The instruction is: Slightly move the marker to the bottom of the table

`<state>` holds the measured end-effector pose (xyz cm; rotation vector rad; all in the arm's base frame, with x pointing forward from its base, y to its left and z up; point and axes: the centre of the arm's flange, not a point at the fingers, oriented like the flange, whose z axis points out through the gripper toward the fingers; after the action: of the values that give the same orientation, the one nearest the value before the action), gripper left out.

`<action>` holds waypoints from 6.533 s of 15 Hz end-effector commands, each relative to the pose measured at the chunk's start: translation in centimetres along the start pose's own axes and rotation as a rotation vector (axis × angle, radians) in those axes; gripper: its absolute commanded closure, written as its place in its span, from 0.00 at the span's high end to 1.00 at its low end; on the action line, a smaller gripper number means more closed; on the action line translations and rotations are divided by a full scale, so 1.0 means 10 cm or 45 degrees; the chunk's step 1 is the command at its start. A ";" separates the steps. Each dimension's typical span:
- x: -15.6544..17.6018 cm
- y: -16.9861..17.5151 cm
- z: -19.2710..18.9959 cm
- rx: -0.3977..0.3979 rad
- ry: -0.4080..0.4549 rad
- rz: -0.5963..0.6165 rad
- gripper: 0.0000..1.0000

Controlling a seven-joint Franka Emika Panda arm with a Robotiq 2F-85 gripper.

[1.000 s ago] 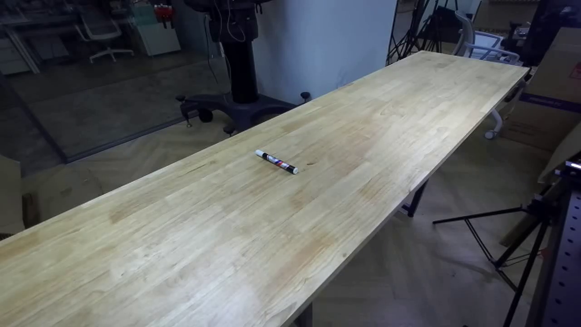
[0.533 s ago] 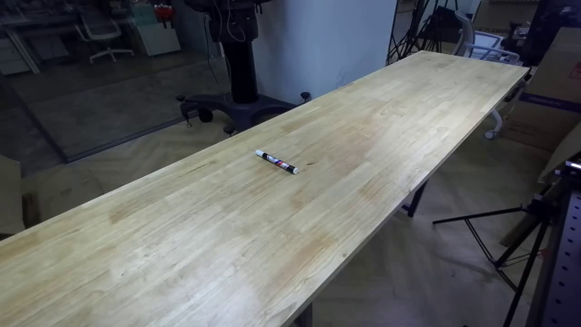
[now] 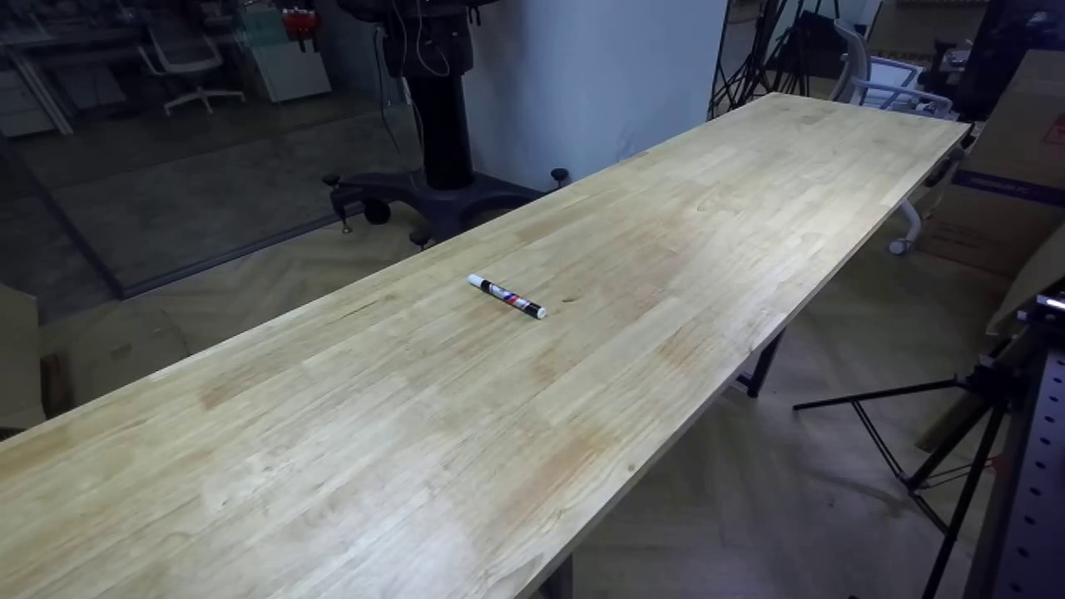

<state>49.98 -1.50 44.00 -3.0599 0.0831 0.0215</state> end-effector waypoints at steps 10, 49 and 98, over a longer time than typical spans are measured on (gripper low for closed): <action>0.81 -0.26 0.58 -0.171 0.258 -0.171 1.00; 1.54 -0.68 3.04 -0.145 0.327 -0.275 1.00; 1.99 0.09 3.37 -0.112 -0.030 -0.232 1.00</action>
<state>66.95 -0.99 10.82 -3.1478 -0.1983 0.0364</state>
